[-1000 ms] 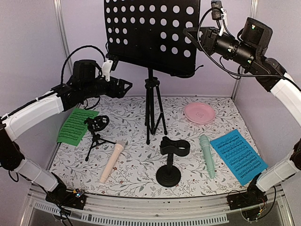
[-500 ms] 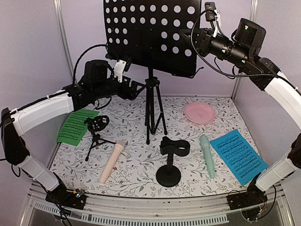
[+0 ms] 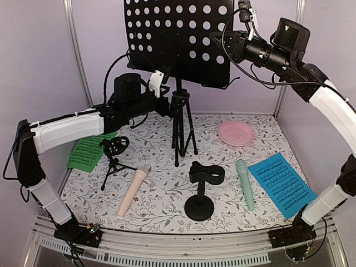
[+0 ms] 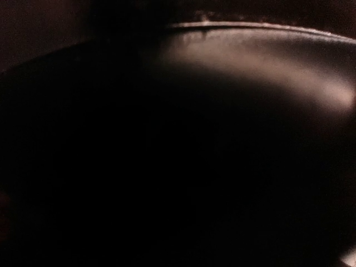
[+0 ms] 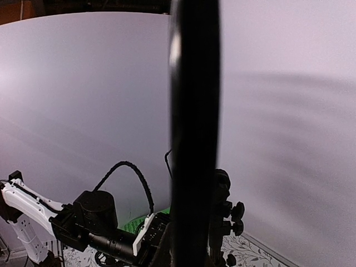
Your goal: Pack up the instrument practice props
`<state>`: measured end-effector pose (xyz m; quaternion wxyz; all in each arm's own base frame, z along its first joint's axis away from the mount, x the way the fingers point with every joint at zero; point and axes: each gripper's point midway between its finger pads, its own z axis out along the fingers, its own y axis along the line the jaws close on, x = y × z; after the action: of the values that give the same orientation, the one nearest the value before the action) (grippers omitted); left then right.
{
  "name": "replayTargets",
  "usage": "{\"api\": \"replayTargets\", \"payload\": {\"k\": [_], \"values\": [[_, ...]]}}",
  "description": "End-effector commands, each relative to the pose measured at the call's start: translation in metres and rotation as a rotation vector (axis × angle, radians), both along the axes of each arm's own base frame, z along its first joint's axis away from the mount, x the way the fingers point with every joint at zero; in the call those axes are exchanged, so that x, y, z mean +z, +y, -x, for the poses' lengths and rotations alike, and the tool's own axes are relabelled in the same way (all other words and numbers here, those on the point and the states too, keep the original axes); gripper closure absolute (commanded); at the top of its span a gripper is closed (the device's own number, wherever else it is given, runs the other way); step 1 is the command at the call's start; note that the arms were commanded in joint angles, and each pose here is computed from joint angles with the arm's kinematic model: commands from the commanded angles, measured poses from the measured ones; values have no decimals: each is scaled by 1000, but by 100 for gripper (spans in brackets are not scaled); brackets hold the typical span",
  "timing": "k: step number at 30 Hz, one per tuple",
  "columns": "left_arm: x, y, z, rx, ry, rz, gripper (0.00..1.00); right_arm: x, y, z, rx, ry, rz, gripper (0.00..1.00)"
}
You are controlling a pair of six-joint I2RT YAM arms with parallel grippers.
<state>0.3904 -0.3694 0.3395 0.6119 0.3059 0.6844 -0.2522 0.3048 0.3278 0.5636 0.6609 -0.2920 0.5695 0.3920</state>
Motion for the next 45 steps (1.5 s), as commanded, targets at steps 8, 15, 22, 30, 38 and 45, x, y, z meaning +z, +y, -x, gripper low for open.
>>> {"api": "replayTargets", "payload": {"k": [8,15,22,30,38,45], "values": [[-56,-9,25,-122,-32,-53,1,86,-33,35,-6,-162,-211,100],[-95,-4,37,-147,-17,-68,1,89,-36,41,7,-148,-230,100],[-100,-18,2,-78,-32,-33,0,85,-42,50,21,-129,-237,100],[-105,-16,-46,37,-68,-41,1,83,-45,53,24,-119,-233,100],[-101,-3,-27,139,-46,-18,1,78,-40,46,22,-92,-236,100],[-103,21,-23,243,-64,-48,1,72,-35,39,16,-85,-228,100]]}}
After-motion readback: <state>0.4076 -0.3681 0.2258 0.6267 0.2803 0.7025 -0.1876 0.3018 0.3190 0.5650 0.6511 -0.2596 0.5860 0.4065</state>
